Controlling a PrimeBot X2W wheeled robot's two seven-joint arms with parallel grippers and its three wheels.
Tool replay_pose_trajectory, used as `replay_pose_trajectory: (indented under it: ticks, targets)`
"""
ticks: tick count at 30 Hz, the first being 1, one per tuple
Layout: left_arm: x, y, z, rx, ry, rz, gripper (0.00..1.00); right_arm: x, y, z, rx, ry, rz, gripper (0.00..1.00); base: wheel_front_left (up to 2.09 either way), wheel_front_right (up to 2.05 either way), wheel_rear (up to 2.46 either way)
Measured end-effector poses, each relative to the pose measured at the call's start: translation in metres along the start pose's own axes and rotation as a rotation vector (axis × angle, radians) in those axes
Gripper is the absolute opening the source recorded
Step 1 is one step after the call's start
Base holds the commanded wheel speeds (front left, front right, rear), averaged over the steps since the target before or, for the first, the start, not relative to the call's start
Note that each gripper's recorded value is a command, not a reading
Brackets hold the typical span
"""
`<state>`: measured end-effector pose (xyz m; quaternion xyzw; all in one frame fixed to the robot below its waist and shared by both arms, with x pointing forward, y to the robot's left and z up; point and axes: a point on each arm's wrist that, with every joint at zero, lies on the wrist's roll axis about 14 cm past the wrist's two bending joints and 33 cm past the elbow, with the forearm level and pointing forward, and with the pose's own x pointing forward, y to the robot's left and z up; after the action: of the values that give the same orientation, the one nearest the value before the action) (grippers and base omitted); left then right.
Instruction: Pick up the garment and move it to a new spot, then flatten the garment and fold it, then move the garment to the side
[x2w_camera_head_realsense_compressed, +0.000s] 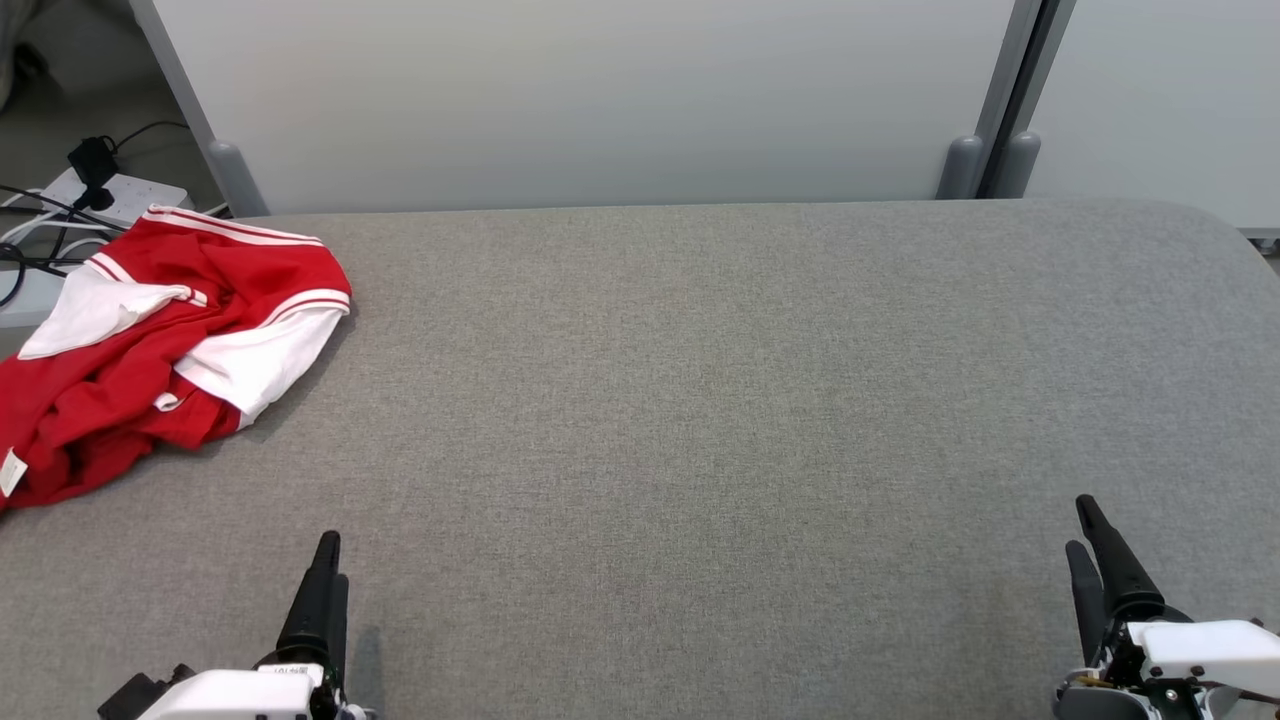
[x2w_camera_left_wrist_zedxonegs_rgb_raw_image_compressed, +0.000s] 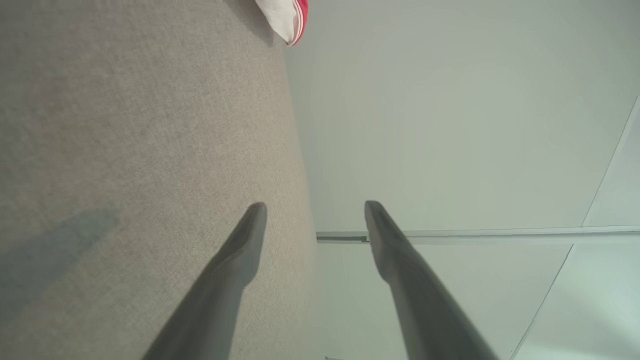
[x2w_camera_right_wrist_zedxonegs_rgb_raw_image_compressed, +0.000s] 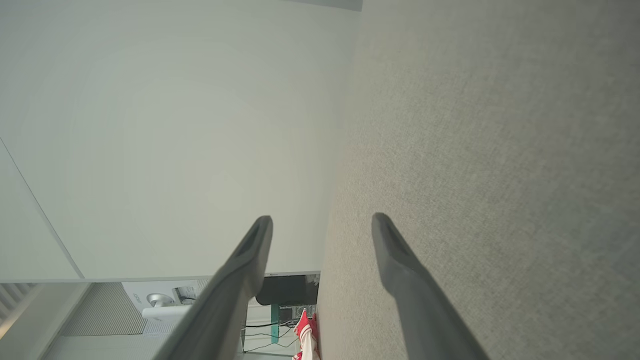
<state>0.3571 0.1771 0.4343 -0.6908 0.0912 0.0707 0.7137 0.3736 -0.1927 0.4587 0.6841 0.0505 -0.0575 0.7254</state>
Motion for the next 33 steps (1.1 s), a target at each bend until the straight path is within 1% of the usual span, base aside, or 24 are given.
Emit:
replay_pose_trajectory:
  ticks: [4, 7, 8, 14, 20, 33]
  targets:
    - [0.002, -0.001, 0.0, 0.046, 0.001, -0.001, 1.0, 0.002, 0.001, -0.001, -0.046, 0.002, 0.0, 1.0, 0.0, 0.0, 0.0]
    - [0.003, -0.001, 0.0, 0.1, 0.004, 0.002, 1.0, 0.005, 0.003, -0.003, -0.087, 0.008, 0.003, 1.0, 0.0, 0.0, 0.0]
    - [0.006, -0.005, 0.0, 0.133, 0.006, -0.008, 1.0, 0.006, 0.004, -0.004, -0.118, 0.011, 0.004, 1.0, 0.0, 0.0, 0.0]
    - [0.011, -0.013, -0.004, 0.252, 0.015, -0.027, 1.0, 0.011, 0.009, -0.004, -0.212, 0.009, 0.015, 1.0, 0.0, 0.0, 0.0]
    - [0.012, -0.012, -0.005, 0.377, 0.019, -0.025, 1.0, 0.015, 0.014, -0.005, -0.305, 0.009, 0.027, 1.0, 0.0, 0.0, 0.0]
    - [0.021, -0.022, -0.006, 0.584, 0.007, -0.05, 1.0, 0.022, 0.025, -0.007, -0.492, 0.004, 0.06, 1.0, 0.0, 0.0, 0.0]
